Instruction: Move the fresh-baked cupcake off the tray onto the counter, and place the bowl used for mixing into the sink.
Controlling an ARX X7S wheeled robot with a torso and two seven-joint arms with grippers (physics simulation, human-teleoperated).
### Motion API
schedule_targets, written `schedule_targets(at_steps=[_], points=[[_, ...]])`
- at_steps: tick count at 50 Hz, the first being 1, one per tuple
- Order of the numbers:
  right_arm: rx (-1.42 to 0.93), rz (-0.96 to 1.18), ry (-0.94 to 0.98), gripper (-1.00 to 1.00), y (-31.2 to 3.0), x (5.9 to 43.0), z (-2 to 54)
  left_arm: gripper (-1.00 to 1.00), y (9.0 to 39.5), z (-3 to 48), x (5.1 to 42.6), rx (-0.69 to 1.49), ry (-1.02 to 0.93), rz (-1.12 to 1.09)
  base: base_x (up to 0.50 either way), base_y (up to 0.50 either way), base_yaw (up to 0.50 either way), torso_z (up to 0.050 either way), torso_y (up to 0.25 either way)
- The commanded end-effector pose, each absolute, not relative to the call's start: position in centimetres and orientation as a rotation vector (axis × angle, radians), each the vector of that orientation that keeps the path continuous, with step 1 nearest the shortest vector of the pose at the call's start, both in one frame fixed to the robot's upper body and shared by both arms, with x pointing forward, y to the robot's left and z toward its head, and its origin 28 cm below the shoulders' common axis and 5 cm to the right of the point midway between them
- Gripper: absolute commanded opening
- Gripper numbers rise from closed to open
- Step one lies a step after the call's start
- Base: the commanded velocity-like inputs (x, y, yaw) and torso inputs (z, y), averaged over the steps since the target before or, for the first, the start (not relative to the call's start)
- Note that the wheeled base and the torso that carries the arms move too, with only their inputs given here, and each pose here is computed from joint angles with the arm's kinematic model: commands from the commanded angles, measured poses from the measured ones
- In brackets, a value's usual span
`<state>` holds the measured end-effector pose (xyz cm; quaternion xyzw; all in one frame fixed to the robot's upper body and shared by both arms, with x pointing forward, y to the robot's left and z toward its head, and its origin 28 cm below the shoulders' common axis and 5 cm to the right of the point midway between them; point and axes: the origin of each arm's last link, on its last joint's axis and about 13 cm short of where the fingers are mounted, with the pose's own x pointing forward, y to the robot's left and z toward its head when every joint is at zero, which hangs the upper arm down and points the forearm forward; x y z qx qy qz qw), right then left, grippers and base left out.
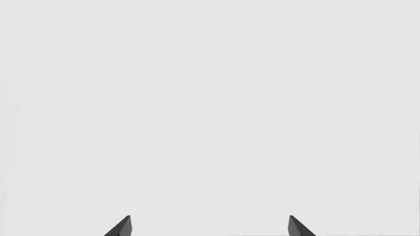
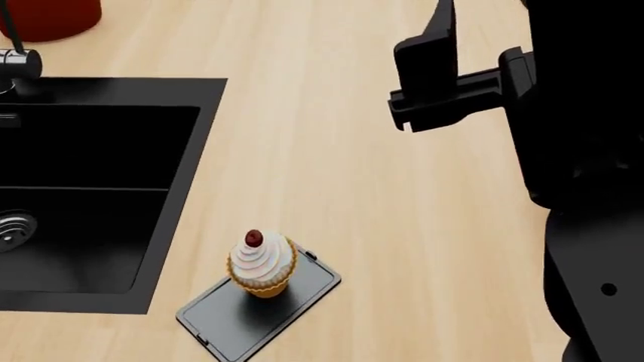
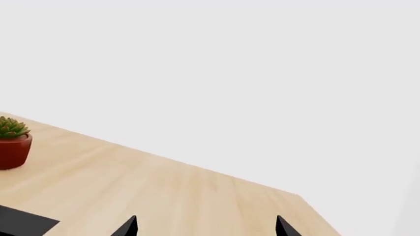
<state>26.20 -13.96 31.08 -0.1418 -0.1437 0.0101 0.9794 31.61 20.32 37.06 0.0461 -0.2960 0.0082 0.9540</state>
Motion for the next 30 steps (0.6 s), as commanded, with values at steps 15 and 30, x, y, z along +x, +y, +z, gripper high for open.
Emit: schedule_targets(at_steps=[15,30], points=[[-0.090,0.262,-0.139,1.00,-12.1,24.2,29.7,1.00,20.1,36.6,31.8,0.104,-0.591,0.016,0.00,0.00,0.00,0.000,0.000],[-0.139,0.399,0.024,1.00,-11.0,22.7,28.1,1.00,20.2,36.4,31.9,0.110,-0.584,0.022,0.00,0.00,0.00,0.000,0.000]])
